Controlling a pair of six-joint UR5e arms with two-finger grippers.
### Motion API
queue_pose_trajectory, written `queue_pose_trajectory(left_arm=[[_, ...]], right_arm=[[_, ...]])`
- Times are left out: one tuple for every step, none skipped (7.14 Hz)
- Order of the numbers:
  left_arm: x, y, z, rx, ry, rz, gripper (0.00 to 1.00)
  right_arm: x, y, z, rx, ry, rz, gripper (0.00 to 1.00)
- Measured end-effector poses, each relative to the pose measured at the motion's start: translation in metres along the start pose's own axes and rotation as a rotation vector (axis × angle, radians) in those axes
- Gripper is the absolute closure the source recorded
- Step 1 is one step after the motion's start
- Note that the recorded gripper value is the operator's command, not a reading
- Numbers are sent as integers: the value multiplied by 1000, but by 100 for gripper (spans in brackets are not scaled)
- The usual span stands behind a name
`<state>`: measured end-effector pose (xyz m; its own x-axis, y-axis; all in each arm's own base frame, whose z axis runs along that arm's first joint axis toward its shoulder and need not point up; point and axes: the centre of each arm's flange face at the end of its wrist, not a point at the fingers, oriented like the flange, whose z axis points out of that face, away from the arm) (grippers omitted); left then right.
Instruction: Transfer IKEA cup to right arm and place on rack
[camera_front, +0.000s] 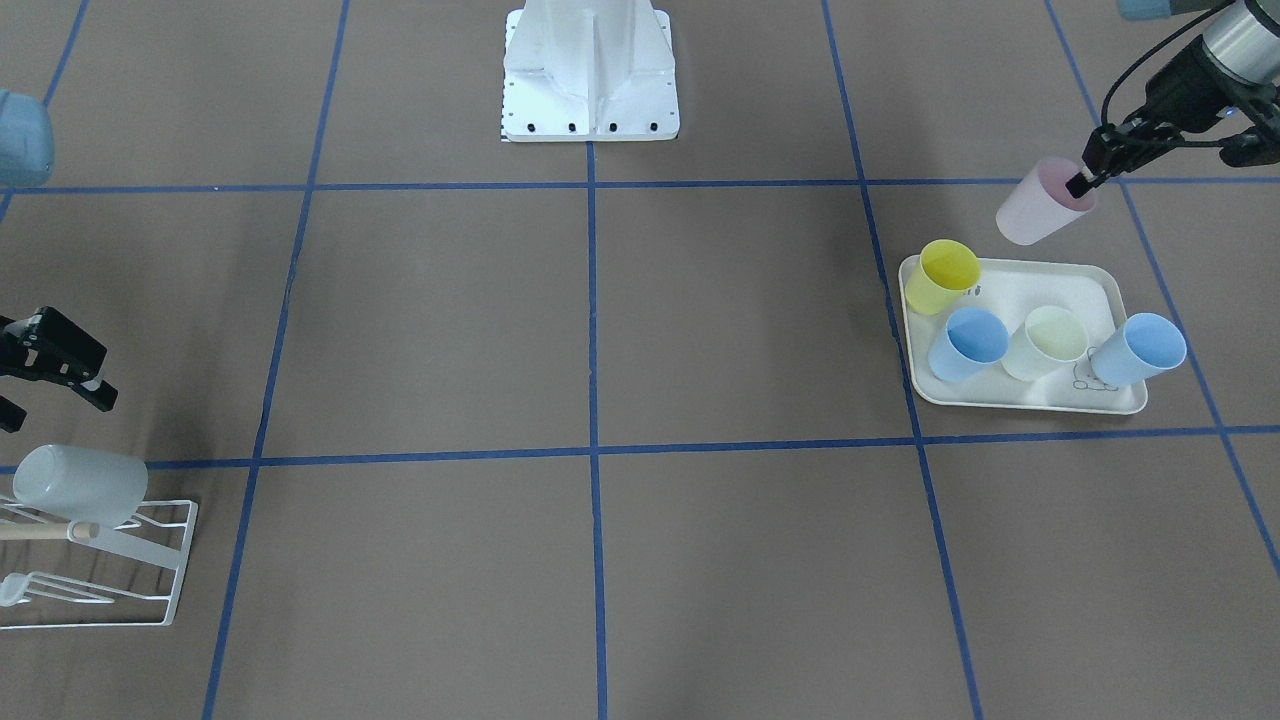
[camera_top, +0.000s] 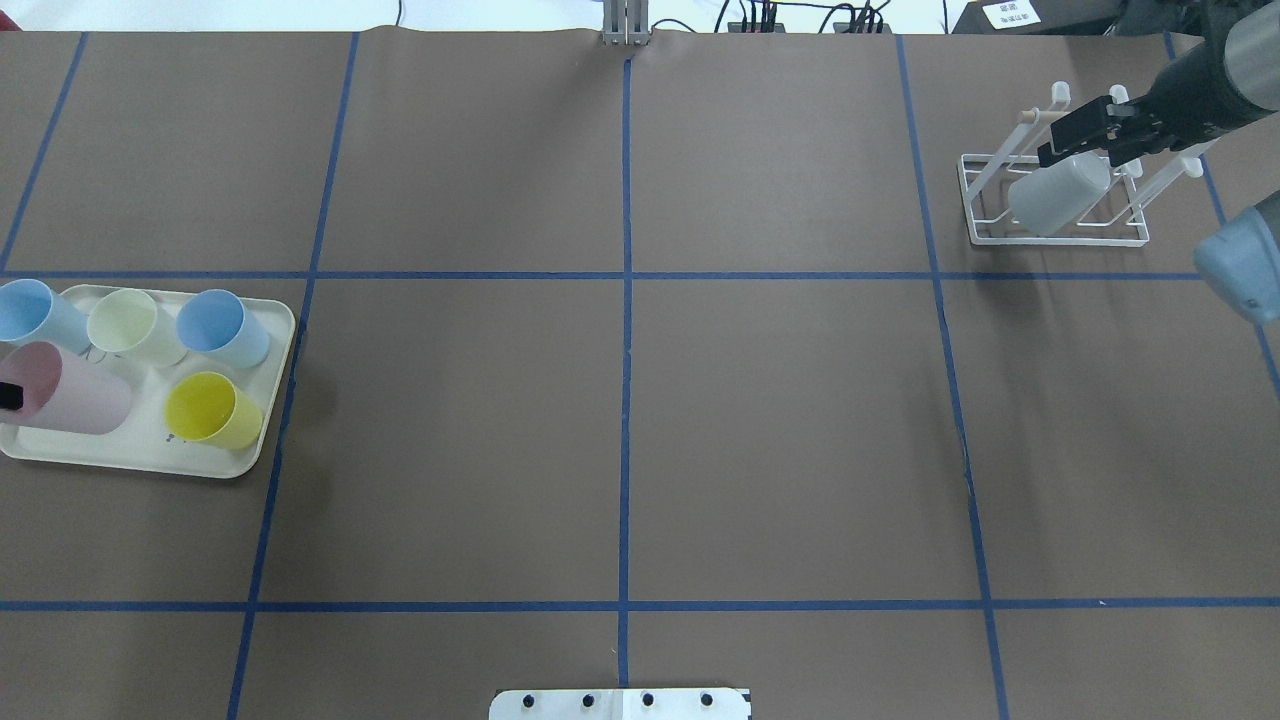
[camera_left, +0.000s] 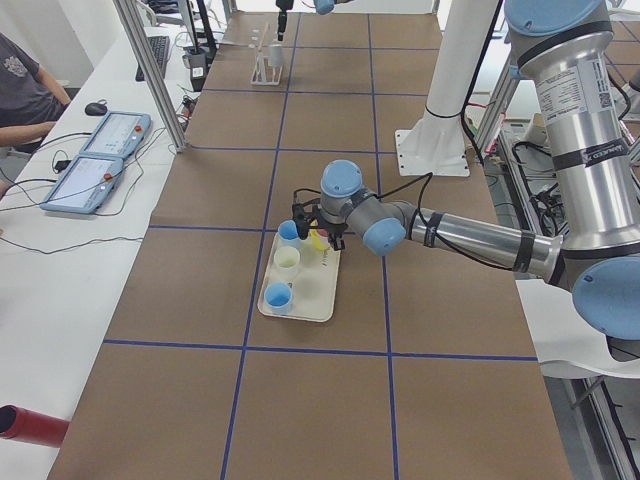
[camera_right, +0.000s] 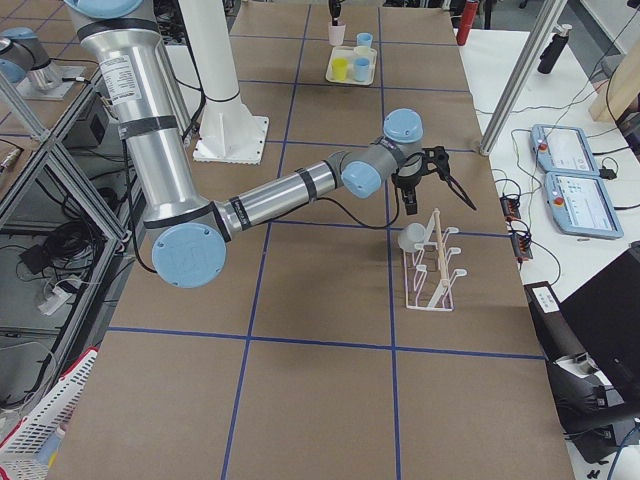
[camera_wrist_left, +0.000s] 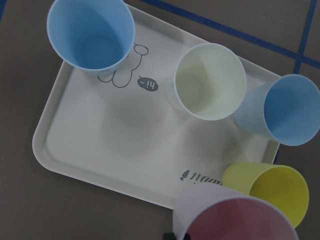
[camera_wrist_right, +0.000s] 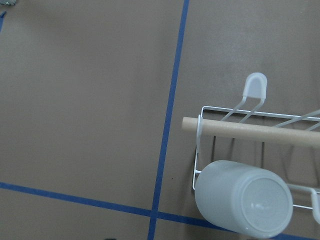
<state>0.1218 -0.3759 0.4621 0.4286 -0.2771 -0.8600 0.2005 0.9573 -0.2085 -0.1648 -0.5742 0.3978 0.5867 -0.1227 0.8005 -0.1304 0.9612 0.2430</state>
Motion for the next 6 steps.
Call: queue_pose_trajectory(left_arm=[[42, -7, -7, 5, 61, -41, 100], [89, -15, -14, 7, 125, -73, 100], [131, -15, -16, -10, 176, -74, 100], [169, -11, -13, -53, 214, -54, 100], [211, -5, -8, -108, 250, -53, 100], [258, 10, -2, -171, 282, -77, 100]], right_arm=[[-16, 8, -1, 15, -34, 26, 9], [-37, 17, 0, 44, -101, 80, 9], [-62, 28, 0, 71, -200, 154, 11], [-85, 40, -2, 82, -308, 212, 11], [-104, 53, -5, 64, -406, 232, 11], [-117, 64, -11, 27, -485, 207, 11]])
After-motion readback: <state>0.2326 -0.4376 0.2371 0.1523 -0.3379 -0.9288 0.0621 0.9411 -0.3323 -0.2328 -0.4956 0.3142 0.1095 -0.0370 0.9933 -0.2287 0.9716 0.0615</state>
